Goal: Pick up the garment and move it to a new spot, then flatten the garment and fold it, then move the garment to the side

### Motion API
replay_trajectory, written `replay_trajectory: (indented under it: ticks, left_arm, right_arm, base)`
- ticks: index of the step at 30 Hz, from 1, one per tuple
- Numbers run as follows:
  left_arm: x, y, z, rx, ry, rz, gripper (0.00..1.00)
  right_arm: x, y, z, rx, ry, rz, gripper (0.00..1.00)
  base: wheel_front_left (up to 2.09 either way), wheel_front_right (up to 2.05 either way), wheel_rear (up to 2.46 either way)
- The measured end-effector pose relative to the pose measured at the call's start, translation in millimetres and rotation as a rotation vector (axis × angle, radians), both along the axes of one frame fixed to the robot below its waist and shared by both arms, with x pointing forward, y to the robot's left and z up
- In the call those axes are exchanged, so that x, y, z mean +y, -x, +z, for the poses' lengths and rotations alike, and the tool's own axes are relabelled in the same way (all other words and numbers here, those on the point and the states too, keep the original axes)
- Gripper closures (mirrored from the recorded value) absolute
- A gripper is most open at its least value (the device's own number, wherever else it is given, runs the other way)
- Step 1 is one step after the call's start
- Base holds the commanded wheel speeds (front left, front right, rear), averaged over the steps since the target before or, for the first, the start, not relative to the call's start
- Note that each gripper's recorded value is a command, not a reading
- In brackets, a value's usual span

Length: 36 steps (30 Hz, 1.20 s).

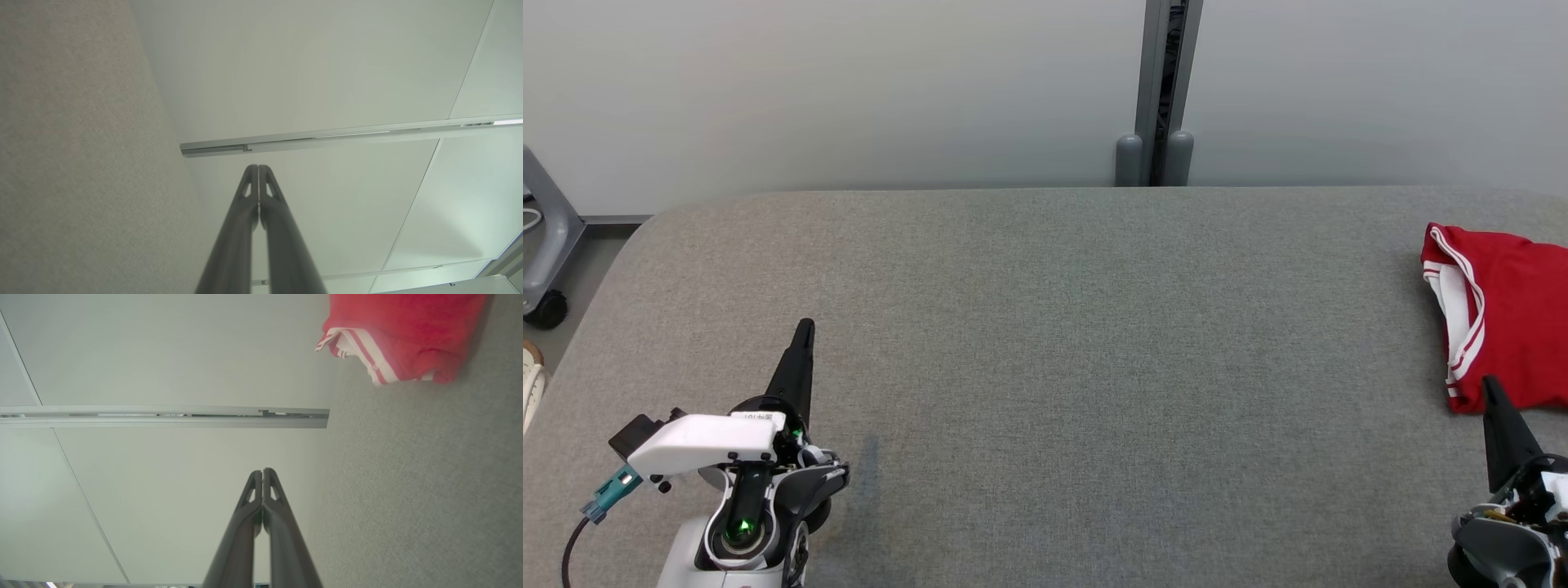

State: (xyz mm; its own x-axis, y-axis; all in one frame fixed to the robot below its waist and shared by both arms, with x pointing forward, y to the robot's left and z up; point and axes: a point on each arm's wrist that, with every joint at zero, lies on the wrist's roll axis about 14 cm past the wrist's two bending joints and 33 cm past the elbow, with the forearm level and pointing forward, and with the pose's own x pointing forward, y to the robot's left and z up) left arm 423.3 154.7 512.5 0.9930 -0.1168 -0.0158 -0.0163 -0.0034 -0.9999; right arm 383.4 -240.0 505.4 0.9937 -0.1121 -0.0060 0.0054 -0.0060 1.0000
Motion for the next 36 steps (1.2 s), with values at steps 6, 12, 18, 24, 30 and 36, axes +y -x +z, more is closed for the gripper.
replay_trajectory:
  ticks: [6,12,18,24,30,36]
  left_arm:
    - [0.1,0.0,0.0,0.0,0.0,0.0,1.0]
    - [0.1,0.0,0.0,0.0,0.0,0.0,1.0]
    - [0.1,0.0,0.0,0.0,0.0,0.0,1.0]
    - [0.1,0.0,0.0,0.0,0.0,0.0,1.0]
    - [0.1,0.0,0.0,0.0,0.0,0.0,1.0]
    - [0.1,0.0,0.0,0.0,0.0,0.0,1.0]
  right_arm:
    - [0.0,0.0,0.0,0.0,0.0,0.0,1.0]
    - [0.0,0.0,0.0,0.0,0.0,0.0,1.0]
    - [0.0,0.0,0.0,0.0,0.0,0.0,1.0]
    - [0.0,0.0,0.0,0.0,0.0,0.0,1.0]
    - [0.0,0.0,0.0,0.0,0.0,0.0,1.0]
    - [0.0,0.0,0.0,0.0,0.0,0.0,1.0]
  base:
    - [0.0,0.0,0.0]
    - [0.0,0.0,0.0]
    - [0.0,0.0,0.0]
    - [0.0,0.0,0.0]
    - [0.0,0.0,0.0]
    - [0.0,0.0,0.0]
